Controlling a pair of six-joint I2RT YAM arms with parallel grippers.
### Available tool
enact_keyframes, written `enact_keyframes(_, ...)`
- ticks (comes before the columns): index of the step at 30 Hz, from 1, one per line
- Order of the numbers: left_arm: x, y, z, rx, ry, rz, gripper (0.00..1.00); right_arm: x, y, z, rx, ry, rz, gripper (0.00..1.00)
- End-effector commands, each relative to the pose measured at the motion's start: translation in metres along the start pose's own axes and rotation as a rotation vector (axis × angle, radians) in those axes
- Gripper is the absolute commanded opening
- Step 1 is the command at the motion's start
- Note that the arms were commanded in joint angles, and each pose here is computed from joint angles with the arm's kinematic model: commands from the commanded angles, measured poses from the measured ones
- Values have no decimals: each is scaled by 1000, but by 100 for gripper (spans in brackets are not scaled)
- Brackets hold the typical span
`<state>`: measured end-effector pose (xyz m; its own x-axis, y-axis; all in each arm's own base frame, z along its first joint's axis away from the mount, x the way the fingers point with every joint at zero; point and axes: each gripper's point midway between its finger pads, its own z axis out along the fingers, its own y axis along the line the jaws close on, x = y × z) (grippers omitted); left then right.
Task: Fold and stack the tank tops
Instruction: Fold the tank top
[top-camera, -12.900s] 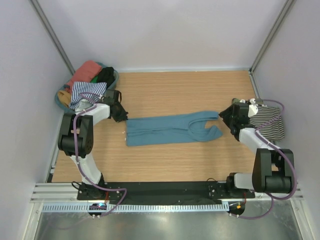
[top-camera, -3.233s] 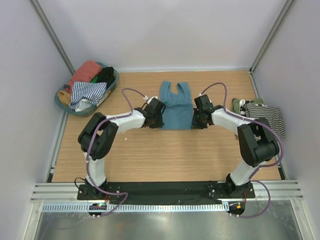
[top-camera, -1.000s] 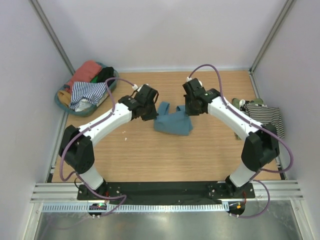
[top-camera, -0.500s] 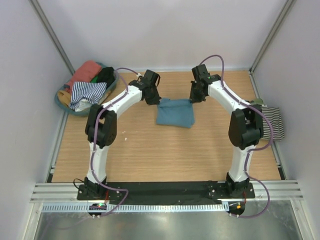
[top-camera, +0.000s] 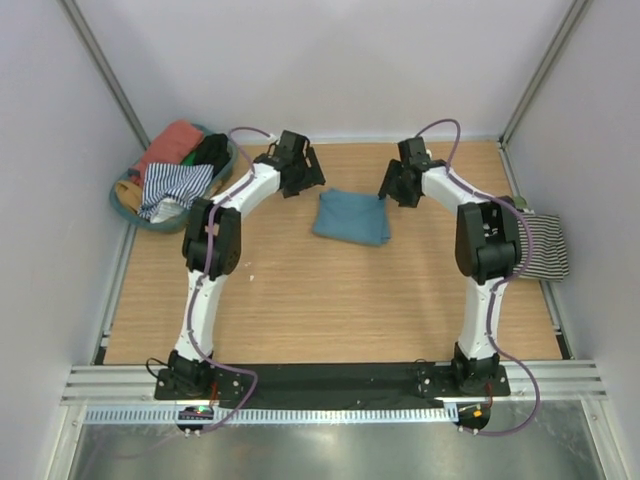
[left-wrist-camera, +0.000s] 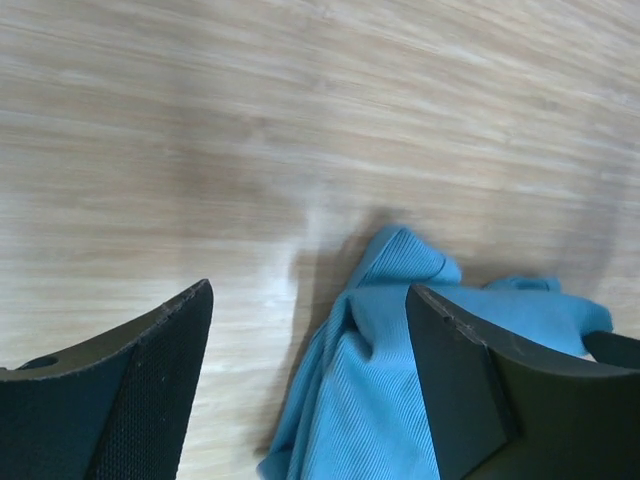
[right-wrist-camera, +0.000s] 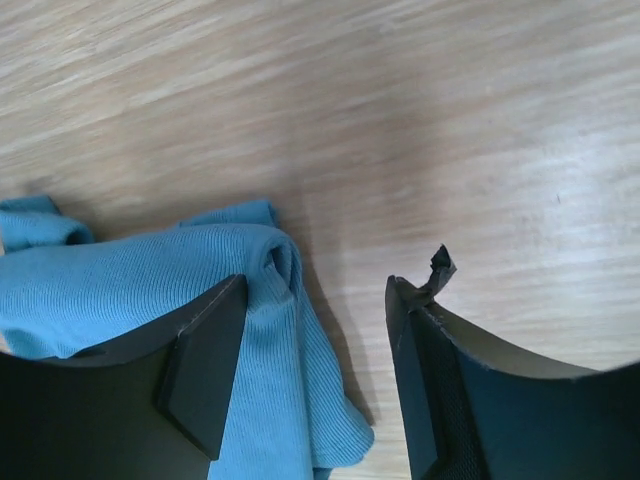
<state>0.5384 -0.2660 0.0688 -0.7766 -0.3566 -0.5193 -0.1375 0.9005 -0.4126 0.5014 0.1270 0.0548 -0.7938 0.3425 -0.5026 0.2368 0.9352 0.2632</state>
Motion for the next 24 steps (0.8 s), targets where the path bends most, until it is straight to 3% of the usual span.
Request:
enact_keyframes(1, -32, -23, -66, 111, -111, 35, 79, -26, 16, -57, -99, -172, 13, 64)
enact_keyframes(4, -28, -37, -100, 211, -128, 20, 76, -23, 19, -73, -154, -205, -2, 61)
enact_keyframes(6, -7, -33, -103, 237, -92, 15, 71, -7, 30, -84, -248, -172, -22, 57)
enact_keyframes(9, 18, -46, -113, 307, -29, 30, 67, 8, 40, -89, -334, -120, -38, 42)
enact_keyframes(11, 30, -54, -113, 339, 9, 36, 66, 18, 44, -86, -358, -76, -34, 42)
enact_keyframes(13, 38, -65, -112, 368, 35, 49, 64, 24, 47, -82, -384, -44, -25, 35)
enact_keyframes(18, 56, -70, -77, 382, 121, 18, 59, 47, 56, -63, -454, 55, 18, 20)
enact_keyframes(22, 46, -70, -41, 384, 138, -20, 55, 86, 45, -46, -449, 184, 62, 16)
enact_keyframes(24, 44, -65, -18, 379, 157, -44, 53, 94, 46, -46, -485, 182, 71, 16)
